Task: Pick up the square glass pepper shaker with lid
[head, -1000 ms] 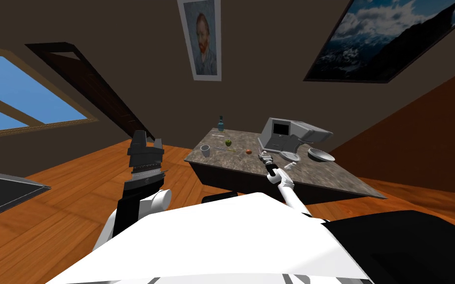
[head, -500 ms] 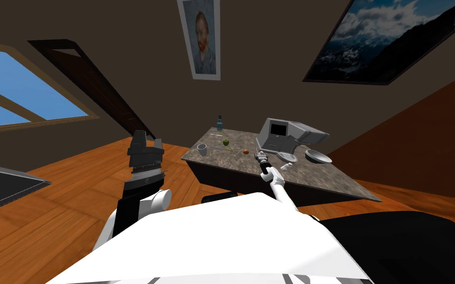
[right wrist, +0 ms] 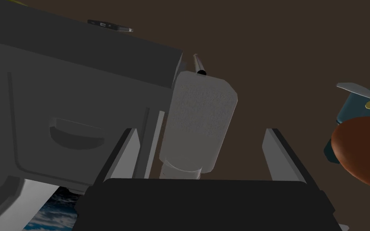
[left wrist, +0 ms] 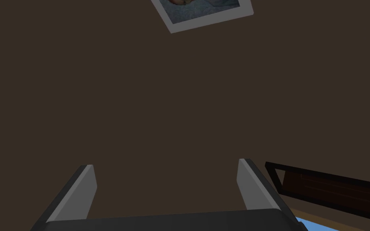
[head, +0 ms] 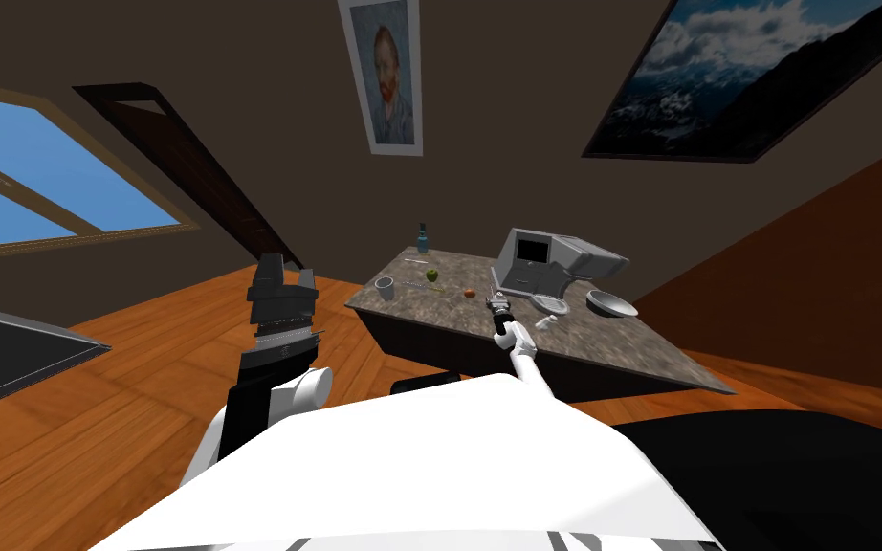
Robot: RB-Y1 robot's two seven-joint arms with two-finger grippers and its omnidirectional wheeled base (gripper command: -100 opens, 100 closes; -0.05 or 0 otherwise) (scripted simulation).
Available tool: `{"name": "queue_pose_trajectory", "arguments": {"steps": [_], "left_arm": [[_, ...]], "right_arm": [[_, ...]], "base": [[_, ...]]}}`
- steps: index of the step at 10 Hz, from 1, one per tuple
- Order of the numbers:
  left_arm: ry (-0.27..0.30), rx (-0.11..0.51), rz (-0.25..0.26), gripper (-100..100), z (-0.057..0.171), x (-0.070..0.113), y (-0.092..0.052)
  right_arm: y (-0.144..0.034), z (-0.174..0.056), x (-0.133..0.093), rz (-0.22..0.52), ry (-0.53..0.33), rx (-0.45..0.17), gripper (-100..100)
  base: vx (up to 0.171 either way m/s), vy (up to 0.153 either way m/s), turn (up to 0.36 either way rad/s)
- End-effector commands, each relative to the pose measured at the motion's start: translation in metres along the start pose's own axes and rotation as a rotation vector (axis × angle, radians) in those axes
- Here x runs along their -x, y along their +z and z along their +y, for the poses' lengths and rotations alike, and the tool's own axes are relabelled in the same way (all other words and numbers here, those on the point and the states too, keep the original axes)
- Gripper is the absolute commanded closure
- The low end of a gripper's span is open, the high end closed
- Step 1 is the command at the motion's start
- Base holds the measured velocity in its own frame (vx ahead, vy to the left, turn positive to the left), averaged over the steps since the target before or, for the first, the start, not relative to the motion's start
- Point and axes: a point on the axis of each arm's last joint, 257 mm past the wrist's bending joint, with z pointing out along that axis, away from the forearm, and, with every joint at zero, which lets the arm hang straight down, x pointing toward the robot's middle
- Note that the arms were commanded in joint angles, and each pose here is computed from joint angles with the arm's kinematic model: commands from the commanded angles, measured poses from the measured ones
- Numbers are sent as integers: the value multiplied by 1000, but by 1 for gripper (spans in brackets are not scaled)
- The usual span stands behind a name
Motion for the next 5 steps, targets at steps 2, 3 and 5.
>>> {"name": "queue_pose_trajectory", "arguments": {"steps": [2,3,5], "left_arm": [[0,0,0,0,0,0,0],[0,0,0,0,0,0,0],[0,0,0,0,0,0,0]], "right_arm": [[2,23,5,4,0,-6,-100],[3,40,11,5,4,-12,-100],[3,55,19,4,5,-20,-100]], "base": [[-44,-100,30],[-37,-107,32],[-38,-99,33]]}}
